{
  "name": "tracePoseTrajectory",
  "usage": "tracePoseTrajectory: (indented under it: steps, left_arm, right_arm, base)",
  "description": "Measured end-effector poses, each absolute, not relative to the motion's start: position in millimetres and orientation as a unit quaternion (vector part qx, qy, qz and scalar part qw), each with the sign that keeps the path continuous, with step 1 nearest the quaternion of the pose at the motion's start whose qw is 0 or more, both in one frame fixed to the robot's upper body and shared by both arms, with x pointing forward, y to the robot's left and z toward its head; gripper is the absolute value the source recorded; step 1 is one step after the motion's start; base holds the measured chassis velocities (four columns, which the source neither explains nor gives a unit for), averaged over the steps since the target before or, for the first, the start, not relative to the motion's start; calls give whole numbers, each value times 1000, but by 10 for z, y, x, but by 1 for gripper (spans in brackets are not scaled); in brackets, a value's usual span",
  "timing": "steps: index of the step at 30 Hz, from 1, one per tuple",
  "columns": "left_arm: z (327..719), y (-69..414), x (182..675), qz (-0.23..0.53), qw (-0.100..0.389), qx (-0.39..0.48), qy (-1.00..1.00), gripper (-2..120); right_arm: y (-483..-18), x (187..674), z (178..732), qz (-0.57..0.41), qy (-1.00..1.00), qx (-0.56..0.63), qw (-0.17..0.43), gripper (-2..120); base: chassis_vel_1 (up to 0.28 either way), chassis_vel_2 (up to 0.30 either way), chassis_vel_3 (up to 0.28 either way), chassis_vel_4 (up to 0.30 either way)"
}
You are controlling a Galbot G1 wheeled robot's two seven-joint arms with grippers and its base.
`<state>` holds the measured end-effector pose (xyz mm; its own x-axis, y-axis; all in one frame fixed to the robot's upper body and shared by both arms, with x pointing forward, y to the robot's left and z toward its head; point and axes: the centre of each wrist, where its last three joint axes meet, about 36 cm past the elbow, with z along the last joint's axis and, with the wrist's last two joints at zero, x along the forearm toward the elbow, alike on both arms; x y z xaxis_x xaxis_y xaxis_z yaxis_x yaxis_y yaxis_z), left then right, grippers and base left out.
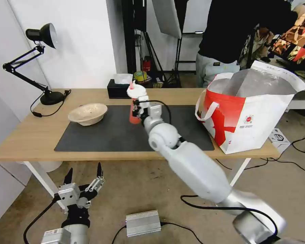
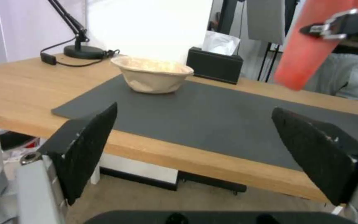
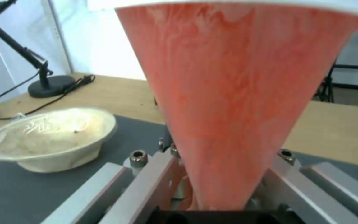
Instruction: Pick up the trash from the table and place it into the takeout bag.
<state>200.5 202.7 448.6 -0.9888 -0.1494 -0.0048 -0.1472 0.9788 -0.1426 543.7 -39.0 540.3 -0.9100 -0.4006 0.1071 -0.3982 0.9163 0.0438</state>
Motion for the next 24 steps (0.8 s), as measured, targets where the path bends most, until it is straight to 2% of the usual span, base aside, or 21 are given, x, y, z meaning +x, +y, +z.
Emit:
tracePoseTrajectory:
  steps: [24]
  left_arm:
    - [4516,2012,2005,-72,14,-73,995,100]
  right_arm:
    - [-1181,5329,6138,-3,-986,164,19,4]
  base:
    - [0,0,0,0]
